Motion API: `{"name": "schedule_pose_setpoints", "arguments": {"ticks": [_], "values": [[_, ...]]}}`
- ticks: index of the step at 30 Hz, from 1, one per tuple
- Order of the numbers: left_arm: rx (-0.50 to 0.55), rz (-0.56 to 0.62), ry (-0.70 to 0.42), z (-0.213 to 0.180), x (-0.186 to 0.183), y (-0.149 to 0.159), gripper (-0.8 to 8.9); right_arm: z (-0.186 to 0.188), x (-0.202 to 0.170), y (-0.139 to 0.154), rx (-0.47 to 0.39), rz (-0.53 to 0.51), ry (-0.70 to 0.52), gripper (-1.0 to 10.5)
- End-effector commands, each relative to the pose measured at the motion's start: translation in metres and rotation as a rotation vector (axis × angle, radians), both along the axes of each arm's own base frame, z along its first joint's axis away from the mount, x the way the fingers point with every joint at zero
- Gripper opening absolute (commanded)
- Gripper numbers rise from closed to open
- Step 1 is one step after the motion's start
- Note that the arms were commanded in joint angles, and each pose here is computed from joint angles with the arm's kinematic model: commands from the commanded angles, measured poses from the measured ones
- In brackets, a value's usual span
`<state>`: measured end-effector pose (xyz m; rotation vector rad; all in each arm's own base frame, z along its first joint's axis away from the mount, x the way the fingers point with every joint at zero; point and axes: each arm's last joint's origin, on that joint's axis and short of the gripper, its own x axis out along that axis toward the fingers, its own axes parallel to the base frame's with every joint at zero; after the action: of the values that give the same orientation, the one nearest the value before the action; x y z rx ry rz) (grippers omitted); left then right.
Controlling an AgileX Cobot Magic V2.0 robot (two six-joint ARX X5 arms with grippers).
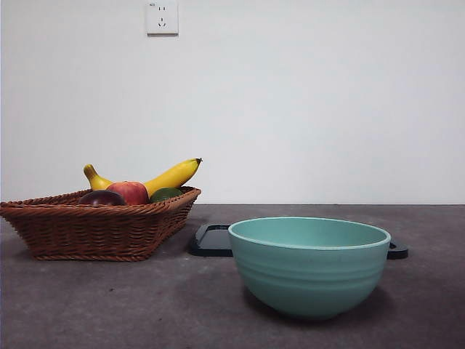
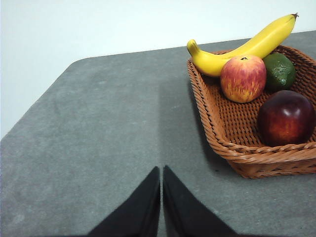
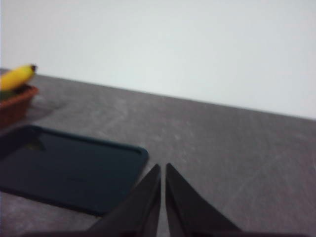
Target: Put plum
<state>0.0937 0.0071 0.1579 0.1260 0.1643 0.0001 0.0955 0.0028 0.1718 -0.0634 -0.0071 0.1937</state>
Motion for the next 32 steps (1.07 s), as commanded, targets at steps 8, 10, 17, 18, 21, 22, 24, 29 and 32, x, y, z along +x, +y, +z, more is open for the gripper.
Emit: {"name": "schedule_pose_setpoints", "arguments": {"ticks": [8, 10, 17, 18, 21, 22, 24, 29, 32], "values": [[-0.008, 0.003, 0.027, -0.008, 0.001, 0.0, 0.08, -0.02, 0.0, -0.003, 0.033, -0.092, 0.158, 0.1], [-0.008, 0.003, 0.027, -0.008, 0.001, 0.0, 0.08, -0.021, 0.0, -0.003, 0.042, -0.112, 0.171, 0.1], [-0.008, 0.003, 0.027, -0.008, 0.001, 0.0, 0.08, -0.02, 0.001, -0.003, 0.044, -0.112, 0.159, 0.1], [-0.008, 0.003, 0.027, -0.008, 0.001, 0.0, 0.08, -0.02, 0.001, -0.003, 0.044, -0.111, 0.156, 0.1], [-0.008, 0.003, 0.027, -0.008, 0.001, 0.0, 0.08, -0.019, 0.001, -0.003, 0.044, -0.111, 0.155, 0.1], [-0.008, 0.003, 0.027, -0.008, 0.001, 0.0, 0.08, -0.019, 0.001, -0.003, 0.044, -0.111, 0.155, 0.1], [-0.008, 0.003, 0.027, -0.008, 0.001, 0.0, 0.08, -0.019, 0.001, -0.003, 0.044, -0.111, 0.155, 0.1], [-0.008, 0.003, 0.027, -0.008, 0.001, 0.0, 0.08, -0.019, 0.001, -0.003, 0.044, -0.111, 0.155, 0.1], [-0.008, 0.003, 0.027, -0.008, 0.001, 0.0, 0.08, -0.019, 0.001, -0.003, 0.044, -0.111, 0.155, 0.1]]}}
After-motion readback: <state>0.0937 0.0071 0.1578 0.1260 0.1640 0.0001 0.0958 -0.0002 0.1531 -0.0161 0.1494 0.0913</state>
